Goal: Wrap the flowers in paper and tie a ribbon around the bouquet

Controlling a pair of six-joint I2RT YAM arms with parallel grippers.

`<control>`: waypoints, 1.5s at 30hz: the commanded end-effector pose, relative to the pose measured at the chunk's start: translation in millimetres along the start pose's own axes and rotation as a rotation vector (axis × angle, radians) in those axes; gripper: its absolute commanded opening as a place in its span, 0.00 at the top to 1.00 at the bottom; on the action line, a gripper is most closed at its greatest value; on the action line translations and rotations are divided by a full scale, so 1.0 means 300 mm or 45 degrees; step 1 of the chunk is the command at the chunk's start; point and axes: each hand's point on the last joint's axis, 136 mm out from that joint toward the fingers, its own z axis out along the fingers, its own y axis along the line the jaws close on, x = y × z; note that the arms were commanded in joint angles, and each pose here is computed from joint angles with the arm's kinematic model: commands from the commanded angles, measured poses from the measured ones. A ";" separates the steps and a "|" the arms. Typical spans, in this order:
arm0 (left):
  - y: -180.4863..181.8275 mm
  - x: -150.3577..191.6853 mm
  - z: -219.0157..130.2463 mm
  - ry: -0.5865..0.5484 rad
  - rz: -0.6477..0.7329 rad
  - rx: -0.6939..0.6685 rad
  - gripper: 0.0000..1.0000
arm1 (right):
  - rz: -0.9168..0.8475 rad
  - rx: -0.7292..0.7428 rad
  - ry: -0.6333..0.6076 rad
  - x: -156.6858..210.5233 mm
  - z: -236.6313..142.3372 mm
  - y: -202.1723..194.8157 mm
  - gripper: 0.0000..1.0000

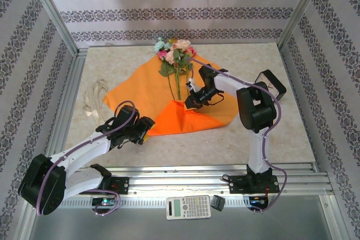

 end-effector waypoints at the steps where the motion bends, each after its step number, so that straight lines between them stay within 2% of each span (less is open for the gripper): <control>1: -0.001 -0.013 0.022 -0.021 -0.066 0.055 0.41 | 0.071 -0.064 -0.009 -0.017 -0.014 0.008 1.00; 10: 0.012 -0.026 0.066 -0.060 -0.093 0.039 0.44 | 0.232 -0.085 0.017 -0.014 0.007 -0.075 1.00; 20: 0.019 -0.027 0.114 -0.085 -0.088 0.030 0.47 | 0.295 -0.106 0.005 -0.006 -0.003 -0.116 1.00; 30: 0.008 -0.044 0.169 -0.125 -0.115 0.060 0.66 | 0.327 -0.112 0.008 -0.002 0.005 -0.130 1.00; 32: 0.007 -0.041 0.176 -0.123 -0.119 0.056 0.75 | 0.332 -0.104 0.004 0.000 0.002 -0.130 1.00; 34: 0.013 -0.038 0.176 -0.120 -0.125 0.039 0.89 | 0.337 -0.076 -0.012 -0.001 -0.007 -0.131 1.00; 35: 0.019 -0.034 0.173 -0.119 -0.131 0.031 0.97 | 0.341 -0.052 -0.030 -0.004 -0.018 -0.133 0.93; 36: 0.031 -0.033 0.169 -0.122 -0.143 0.020 1.00 | 0.342 -0.008 -0.062 -0.008 -0.038 -0.134 0.81; 39: 0.047 -0.030 0.148 -0.133 -0.163 0.013 1.00 | 0.328 0.127 -0.222 -0.018 -0.135 -0.111 0.60; 42: 0.053 -0.026 0.135 -0.133 -0.183 0.023 1.00 | 0.418 0.251 -0.403 0.004 -0.253 -0.086 0.53; 44: 0.056 -0.026 0.136 -0.132 -0.194 0.031 1.00 | 0.661 0.366 -0.457 0.076 -0.315 -0.105 0.49; 45: 0.055 -0.025 0.138 -0.129 -0.197 0.034 1.00 | 0.762 0.322 -0.449 0.117 -0.313 -0.087 0.51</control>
